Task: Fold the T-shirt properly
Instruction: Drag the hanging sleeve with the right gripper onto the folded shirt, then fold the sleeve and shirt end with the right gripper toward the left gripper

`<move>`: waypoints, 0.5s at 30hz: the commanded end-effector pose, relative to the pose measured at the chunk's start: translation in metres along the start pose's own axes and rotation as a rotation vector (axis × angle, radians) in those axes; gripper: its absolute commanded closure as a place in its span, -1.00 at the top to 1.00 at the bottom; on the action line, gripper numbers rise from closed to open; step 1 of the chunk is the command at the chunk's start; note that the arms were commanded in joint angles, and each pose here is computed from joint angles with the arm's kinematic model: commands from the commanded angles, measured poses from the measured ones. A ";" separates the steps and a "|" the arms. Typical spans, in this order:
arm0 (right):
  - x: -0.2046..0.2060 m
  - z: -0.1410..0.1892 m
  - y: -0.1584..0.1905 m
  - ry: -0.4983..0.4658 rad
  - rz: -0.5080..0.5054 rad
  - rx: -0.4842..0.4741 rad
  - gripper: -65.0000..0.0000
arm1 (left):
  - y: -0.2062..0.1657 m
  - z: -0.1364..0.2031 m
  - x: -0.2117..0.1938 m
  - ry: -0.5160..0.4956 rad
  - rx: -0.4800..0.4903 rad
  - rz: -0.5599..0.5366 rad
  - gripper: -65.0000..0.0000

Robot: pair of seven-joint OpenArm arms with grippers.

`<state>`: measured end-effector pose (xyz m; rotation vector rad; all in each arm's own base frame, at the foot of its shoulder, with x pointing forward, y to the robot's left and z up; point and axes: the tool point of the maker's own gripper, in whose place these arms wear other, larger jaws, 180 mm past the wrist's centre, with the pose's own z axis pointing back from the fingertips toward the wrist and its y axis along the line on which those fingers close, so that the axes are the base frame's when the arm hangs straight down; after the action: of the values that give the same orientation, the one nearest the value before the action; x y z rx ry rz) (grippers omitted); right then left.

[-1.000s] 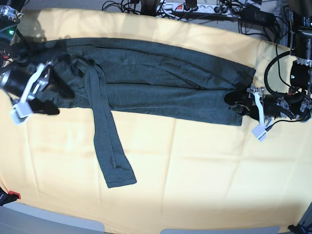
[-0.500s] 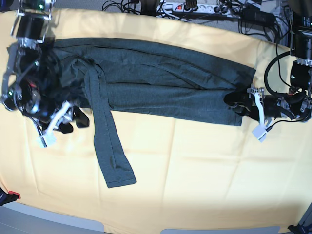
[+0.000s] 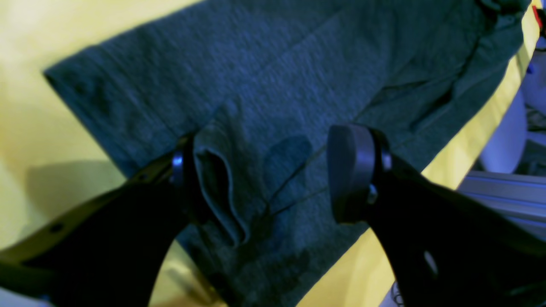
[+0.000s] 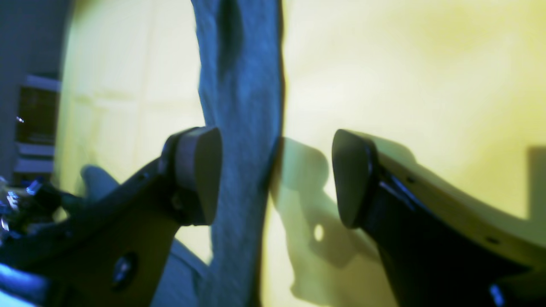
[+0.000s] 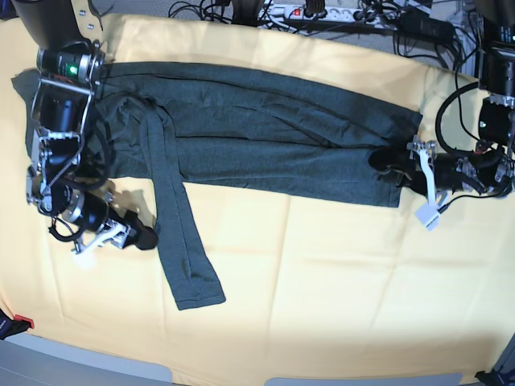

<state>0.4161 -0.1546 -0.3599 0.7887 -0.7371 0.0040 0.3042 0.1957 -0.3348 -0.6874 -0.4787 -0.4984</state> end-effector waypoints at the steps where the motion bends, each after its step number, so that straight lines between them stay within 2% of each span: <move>1: 0.012 -0.003 0.007 -0.011 0.021 0.021 0.30 | 0.001 0.010 0.015 -0.038 0.008 -0.026 0.28; 6: 0.002 -0.024 0.033 0.024 0.047 0.100 0.28 | 0.001 0.011 0.015 -0.037 0.010 -0.026 0.28; 8: -0.003 -0.031 0.041 0.043 0.059 0.116 0.19 | 0.001 0.011 0.014 -0.035 0.011 -0.026 0.28; 10: -0.004 -0.033 0.043 0.046 0.066 0.119 -0.13 | 0.002 0.012 0.015 -0.035 0.013 -0.027 0.28; 13: 0.000 -0.031 0.041 0.028 0.065 0.116 -0.81 | 0.001 0.011 0.015 -0.037 0.010 -0.027 0.28; 14: 0.002 -0.030 0.041 0.022 0.070 0.114 -0.96 | 0.001 0.011 0.015 -0.037 0.010 -0.027 0.28; 15: 0.003 -0.030 0.042 0.020 0.075 0.114 -1.00 | 0.001 0.011 0.015 -0.039 0.010 -0.026 0.28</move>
<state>0.4089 -0.1013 -0.3684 0.8629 -0.6786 0.1108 0.3044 0.1960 -0.3346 -0.6871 -0.4812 -0.4989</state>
